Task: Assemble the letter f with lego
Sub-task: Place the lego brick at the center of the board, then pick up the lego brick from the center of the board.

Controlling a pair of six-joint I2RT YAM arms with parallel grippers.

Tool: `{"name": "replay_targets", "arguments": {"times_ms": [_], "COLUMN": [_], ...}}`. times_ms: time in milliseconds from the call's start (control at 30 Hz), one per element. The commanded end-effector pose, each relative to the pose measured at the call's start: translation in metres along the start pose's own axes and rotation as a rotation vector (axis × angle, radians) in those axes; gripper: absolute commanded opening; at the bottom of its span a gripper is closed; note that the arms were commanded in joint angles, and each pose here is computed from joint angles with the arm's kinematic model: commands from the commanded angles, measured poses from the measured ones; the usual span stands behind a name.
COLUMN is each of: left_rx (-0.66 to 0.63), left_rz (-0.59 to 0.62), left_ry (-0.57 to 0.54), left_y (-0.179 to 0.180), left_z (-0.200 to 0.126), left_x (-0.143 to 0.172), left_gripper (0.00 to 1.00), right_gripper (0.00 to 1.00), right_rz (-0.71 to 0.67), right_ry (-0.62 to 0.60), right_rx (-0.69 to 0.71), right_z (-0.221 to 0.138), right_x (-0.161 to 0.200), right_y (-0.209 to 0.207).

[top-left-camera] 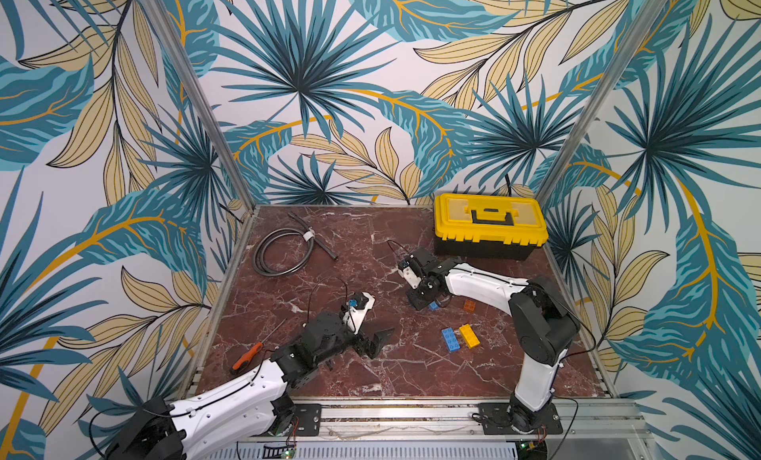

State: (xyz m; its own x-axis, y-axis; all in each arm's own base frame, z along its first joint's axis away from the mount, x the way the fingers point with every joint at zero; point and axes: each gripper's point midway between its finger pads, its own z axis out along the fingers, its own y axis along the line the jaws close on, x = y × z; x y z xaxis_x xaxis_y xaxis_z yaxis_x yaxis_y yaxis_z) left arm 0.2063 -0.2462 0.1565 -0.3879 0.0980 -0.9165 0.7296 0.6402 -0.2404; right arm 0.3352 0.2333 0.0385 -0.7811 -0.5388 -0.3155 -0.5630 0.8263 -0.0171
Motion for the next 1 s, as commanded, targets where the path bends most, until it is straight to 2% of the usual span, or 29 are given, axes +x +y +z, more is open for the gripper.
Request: {"name": "replay_targets", "arguments": {"times_ms": [0,167,367,667,967], "left_rx": [0.018,0.019,0.022,0.021,0.036], "left_rz": [0.002,0.002,0.003,0.008,0.01], "left_ry": [-0.005,-0.005,-0.007,-0.011,-0.015], "left_y": [-0.004,-0.003,-0.004,-0.004,-0.007], "left_z": [-0.002,-0.002,-0.003,-0.003,-0.003], "left_x": [0.001,0.001,0.0,-0.001,-0.003], "left_gripper": [0.99,0.99,0.99,1.0,0.99], "right_gripper": [0.45,0.51,0.53,0.55,0.55], "right_rz": [0.002,0.032,0.105,0.264,0.353], "right_ry": [0.02,-0.026,-0.058,-0.049,0.033], "right_rx": [0.007,0.008,0.036,0.095,0.157], "right_z": [0.002,-0.016,-0.045,-0.071,-0.069], "right_x": [0.009,0.006,0.018,0.069,0.117], "right_y": [0.001,0.001,-0.005,-0.012,-0.011]}}
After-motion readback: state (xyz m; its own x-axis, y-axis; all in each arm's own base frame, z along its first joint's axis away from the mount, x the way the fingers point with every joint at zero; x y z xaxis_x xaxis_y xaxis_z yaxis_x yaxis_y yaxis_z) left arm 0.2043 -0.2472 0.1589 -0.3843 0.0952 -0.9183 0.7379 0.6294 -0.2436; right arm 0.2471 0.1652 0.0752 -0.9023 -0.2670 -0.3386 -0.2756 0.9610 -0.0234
